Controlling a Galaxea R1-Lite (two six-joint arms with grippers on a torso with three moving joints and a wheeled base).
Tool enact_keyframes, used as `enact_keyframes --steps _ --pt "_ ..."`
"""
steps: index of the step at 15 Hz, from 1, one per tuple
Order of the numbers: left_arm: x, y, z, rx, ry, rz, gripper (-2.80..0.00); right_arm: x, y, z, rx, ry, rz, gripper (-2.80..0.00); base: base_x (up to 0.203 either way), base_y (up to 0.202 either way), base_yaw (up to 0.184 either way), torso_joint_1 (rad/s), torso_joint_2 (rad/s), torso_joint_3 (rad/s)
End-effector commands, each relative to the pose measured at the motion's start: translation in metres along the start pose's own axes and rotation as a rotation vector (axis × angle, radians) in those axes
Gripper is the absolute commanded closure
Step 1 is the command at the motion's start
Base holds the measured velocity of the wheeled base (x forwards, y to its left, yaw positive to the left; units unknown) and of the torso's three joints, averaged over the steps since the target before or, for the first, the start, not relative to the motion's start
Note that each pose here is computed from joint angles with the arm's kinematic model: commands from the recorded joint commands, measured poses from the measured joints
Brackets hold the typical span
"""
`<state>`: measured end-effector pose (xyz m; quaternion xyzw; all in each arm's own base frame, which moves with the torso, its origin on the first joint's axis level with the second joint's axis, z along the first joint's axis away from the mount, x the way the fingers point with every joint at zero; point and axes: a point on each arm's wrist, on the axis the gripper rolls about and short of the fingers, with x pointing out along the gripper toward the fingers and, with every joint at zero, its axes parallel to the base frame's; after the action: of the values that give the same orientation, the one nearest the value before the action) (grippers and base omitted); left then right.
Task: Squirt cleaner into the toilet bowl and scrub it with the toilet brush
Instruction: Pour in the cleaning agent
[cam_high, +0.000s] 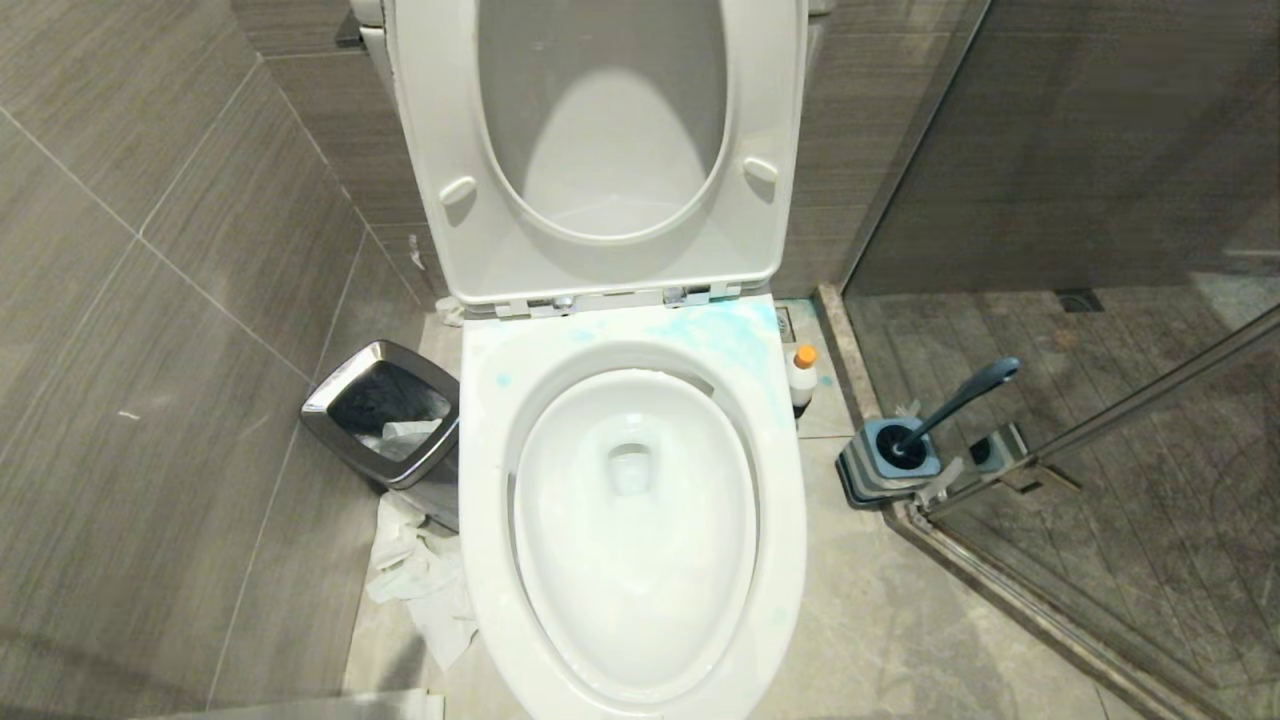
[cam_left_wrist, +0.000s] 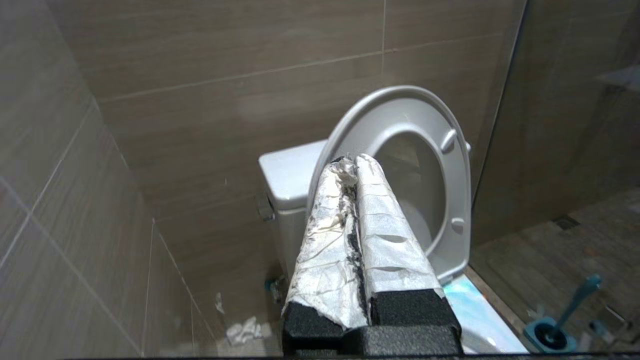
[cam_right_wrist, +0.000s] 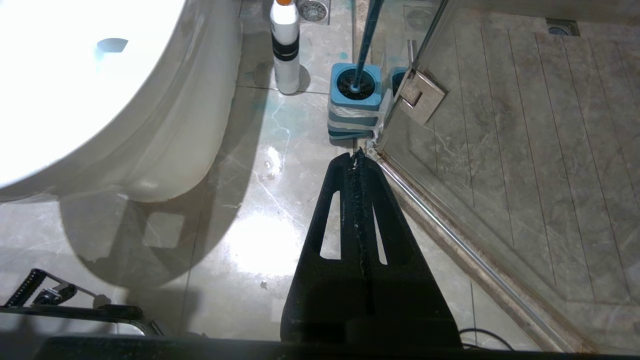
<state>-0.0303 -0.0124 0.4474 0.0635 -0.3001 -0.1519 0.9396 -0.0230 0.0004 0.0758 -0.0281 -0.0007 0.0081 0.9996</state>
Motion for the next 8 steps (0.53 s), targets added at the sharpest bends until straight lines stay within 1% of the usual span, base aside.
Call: enact_keyframes --steps 1,6,8 --pt "-0.046 -0.02 -0.004 0.006 -0.015 -0.001 0.0 0.0 0.0 0.0 0.0 0.001 0.001 0.0 0.0 0.0 0.0 0.0 0.0 0.0" --pt "-0.118 -0.048 -0.047 -0.019 0.016 -0.012 0.0 0.0 0.0 0.0 0.0 0.001 0.001 0.0 0.0 0.0 0.0 0.0 0.0 0.0" --pt "-0.146 -0.055 -0.063 -0.043 0.036 -0.034 0.0 0.0 0.0 0.0 0.0 0.001 0.001 0.0 0.0 0.0 0.0 0.0 0.0 0.0"
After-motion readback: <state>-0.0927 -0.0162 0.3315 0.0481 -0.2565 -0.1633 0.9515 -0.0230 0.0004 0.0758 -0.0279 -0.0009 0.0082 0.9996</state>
